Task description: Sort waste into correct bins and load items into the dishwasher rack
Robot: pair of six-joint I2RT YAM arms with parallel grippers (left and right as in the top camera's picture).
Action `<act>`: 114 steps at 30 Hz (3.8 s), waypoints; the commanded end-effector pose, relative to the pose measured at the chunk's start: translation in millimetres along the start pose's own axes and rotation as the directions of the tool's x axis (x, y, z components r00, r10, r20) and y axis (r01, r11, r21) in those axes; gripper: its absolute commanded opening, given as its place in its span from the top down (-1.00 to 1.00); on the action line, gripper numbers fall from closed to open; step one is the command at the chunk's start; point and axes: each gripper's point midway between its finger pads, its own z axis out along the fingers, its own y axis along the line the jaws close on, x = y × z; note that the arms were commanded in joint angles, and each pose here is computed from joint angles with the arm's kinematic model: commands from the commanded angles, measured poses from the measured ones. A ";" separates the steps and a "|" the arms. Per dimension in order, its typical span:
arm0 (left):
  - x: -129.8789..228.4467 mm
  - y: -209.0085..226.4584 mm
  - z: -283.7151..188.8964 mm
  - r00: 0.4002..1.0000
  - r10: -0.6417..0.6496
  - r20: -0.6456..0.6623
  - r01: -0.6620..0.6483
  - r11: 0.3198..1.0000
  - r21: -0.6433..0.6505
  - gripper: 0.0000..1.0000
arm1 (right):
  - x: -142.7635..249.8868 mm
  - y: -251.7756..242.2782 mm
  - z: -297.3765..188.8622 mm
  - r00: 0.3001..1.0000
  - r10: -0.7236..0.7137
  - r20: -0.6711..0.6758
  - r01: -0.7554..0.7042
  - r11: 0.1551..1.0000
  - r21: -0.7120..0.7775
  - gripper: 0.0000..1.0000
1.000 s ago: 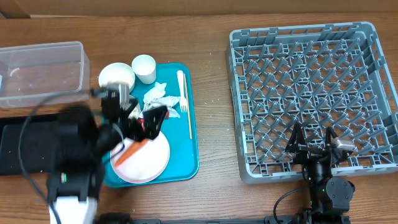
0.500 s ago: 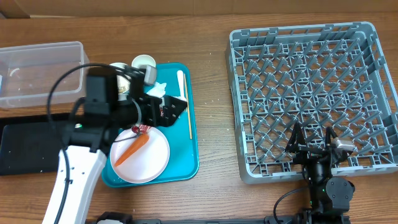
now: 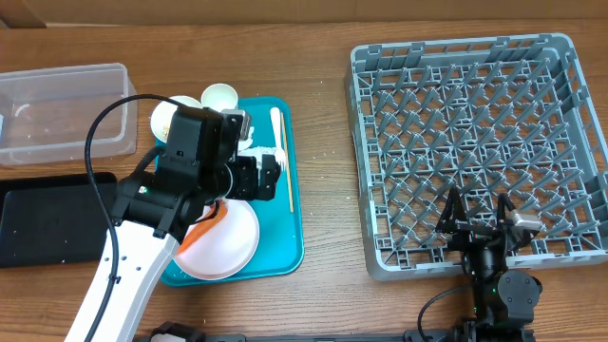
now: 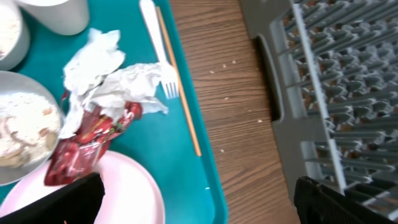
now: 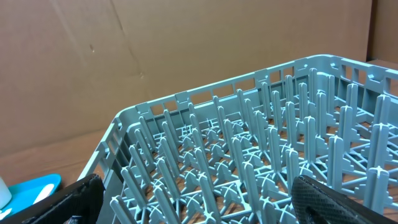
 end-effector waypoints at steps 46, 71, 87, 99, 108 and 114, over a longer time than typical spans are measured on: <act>-59.1 79.5 19.5 0.971 -0.169 0.168 0.198 0.965 -0.170 -1.00 | 1.2 -0.8 0.1 1.000 -0.001 0.006 0.001 1.000 0.003 -1.00; -41.5 78.5 18.1 0.959 -0.274 0.073 0.278 0.959 -0.050 -1.00 | 1.2 -0.8 0.1 1.000 -0.001 0.006 0.001 1.000 0.003 -1.00; -9.2 79.2 18.5 0.947 -0.316 -0.049 0.311 0.946 -0.089 -1.00 | 1.2 -0.8 0.1 1.000 -0.001 0.006 0.001 1.000 0.003 -1.00; 31.1 79.8 12.2 0.909 -0.368 -0.194 0.343 0.927 -0.154 -1.00 | 1.2 -0.8 0.1 1.000 -0.001 0.006 0.001 1.000 0.003 -1.00; 37.2 79.0 11.0 0.897 -0.387 -0.214 0.357 0.919 -0.165 -1.00 | 1.2 -0.8 0.1 1.000 -0.001 0.006 0.001 1.000 0.003 -1.00; 37.6 91.7 10.0 0.909 -0.372 -0.188 0.323 0.914 -0.246 -1.00 | 1.2 -0.8 0.1 1.000 -0.001 0.006 0.001 1.000 0.003 -1.00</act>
